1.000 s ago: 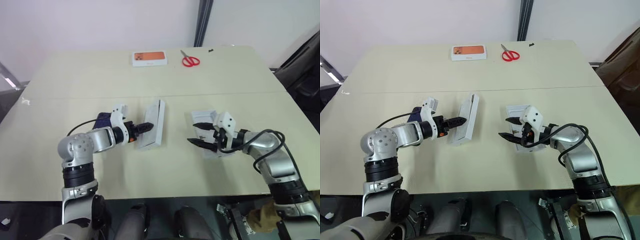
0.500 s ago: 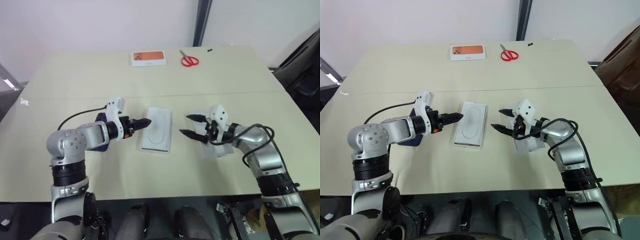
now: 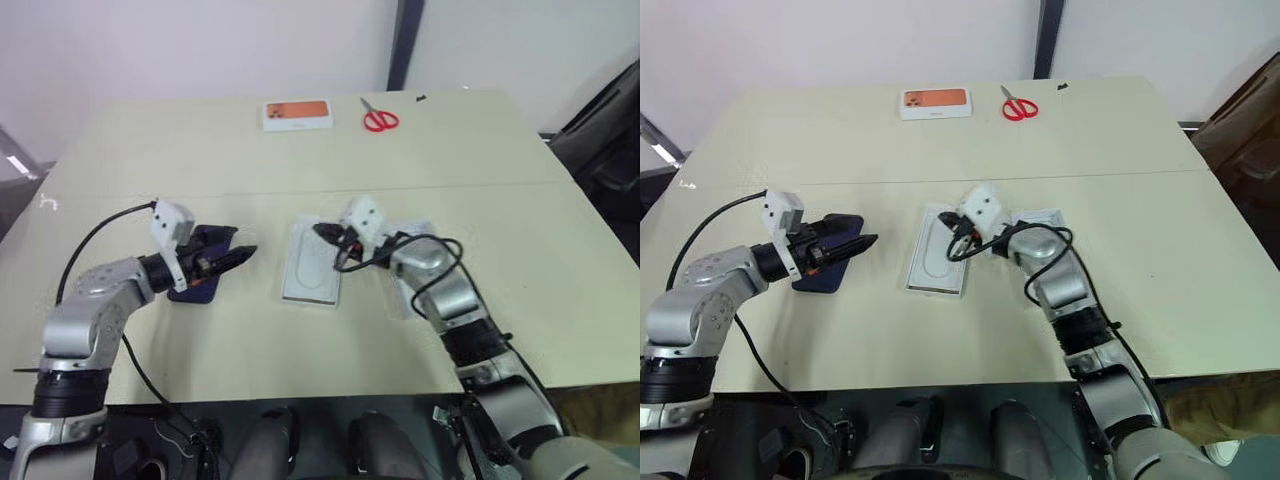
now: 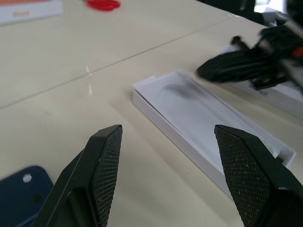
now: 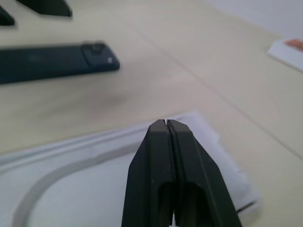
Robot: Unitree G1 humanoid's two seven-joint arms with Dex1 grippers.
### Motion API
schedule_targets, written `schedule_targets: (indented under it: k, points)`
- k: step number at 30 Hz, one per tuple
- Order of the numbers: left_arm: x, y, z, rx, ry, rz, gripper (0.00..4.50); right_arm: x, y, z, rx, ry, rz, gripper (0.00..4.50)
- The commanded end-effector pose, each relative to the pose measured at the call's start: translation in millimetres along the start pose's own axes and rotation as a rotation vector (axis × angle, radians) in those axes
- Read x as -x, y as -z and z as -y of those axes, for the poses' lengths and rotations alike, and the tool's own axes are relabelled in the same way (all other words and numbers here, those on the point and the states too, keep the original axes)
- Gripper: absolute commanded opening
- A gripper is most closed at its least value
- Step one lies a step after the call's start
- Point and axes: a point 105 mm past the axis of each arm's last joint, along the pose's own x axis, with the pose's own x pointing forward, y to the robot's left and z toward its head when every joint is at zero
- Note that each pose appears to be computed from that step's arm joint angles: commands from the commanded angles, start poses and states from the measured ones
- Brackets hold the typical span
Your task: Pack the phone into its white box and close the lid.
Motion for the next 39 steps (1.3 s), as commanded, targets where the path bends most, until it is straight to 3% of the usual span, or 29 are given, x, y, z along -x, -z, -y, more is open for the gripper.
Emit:
schedule_targets:
  k: [1,9,23,27,34,39]
  points:
    - [5,-5,0,-0.107,0.001,0.033,3.29,-10,-3,7,0.110,0.021,-0.038,0.07]
    - [2,3,8,-0.154,-0.016,0.024,3.29,-10,19,-31,0.227,-0.226,-0.153,0.07]
    - [-6,-3,1,-0.185,-0.068,0.041,3.29,8,19,-60,0.131,-0.409,-0.197,0.07]
    - [-8,-6,-2,-0.191,-0.086,0.052,3.29,8,17,-58,0.147,-0.399,-0.198,0.07]
    - [-7,-5,-5,-0.194,-0.103,0.049,3.29,-4,-7,-48,0.119,-0.312,-0.073,0.07]
    - [-8,-4,-6,-0.190,-0.109,0.051,3.29,-6,-16,-25,0.186,-0.230,-0.047,0.07]
